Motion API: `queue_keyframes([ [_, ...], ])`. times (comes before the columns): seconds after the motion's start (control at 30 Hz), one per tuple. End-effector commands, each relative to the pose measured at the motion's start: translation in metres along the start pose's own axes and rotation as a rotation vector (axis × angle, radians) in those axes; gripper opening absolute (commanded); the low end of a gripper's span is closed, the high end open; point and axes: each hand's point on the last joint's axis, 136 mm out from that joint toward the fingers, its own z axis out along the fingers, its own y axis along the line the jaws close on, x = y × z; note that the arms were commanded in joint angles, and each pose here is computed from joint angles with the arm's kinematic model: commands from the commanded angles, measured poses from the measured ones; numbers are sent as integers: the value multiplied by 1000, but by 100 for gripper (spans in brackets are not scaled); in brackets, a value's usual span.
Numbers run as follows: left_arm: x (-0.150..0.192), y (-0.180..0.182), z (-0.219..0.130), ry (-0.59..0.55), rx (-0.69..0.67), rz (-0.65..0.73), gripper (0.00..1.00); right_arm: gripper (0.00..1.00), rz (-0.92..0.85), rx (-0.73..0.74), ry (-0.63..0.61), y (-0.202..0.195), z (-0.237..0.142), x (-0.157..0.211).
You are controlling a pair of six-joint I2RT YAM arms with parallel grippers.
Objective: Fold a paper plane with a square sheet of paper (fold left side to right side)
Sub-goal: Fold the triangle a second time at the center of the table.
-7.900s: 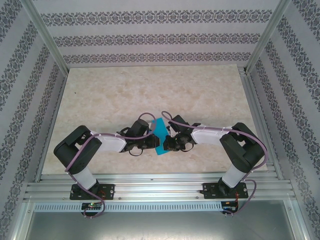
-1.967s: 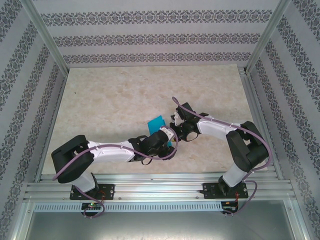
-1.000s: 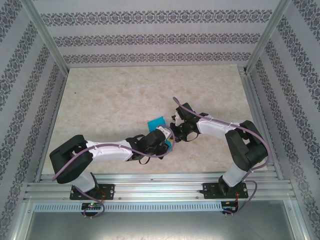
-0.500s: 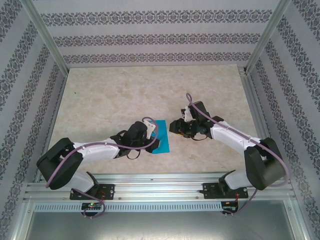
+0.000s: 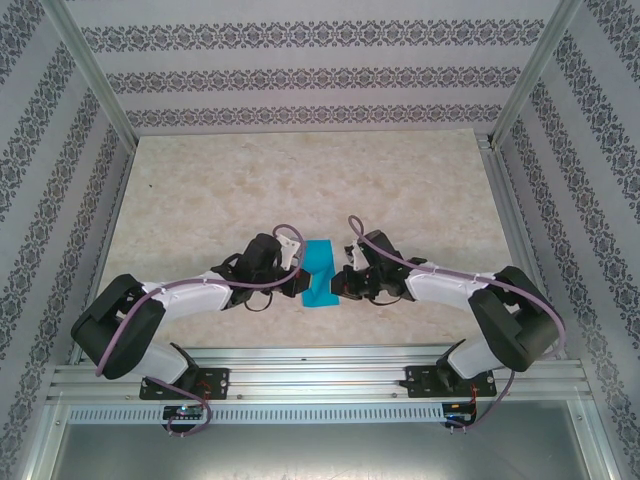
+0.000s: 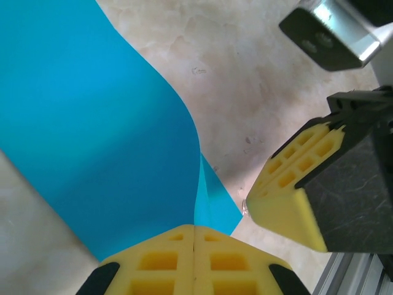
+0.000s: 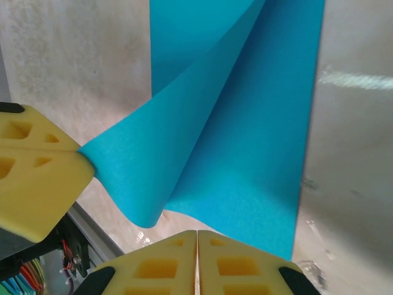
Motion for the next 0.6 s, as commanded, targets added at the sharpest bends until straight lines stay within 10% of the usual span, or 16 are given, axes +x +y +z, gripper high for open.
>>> queue_keyframes([
  [0.0, 2, 1, -6, 16, 12, 21, 0, 9, -2, -13, -24, 2, 10, -2],
  [0.57, -1, 31, 8, 70, -39, 17, 0, 9, 3, 126, 58, -32, 22, 21],
])
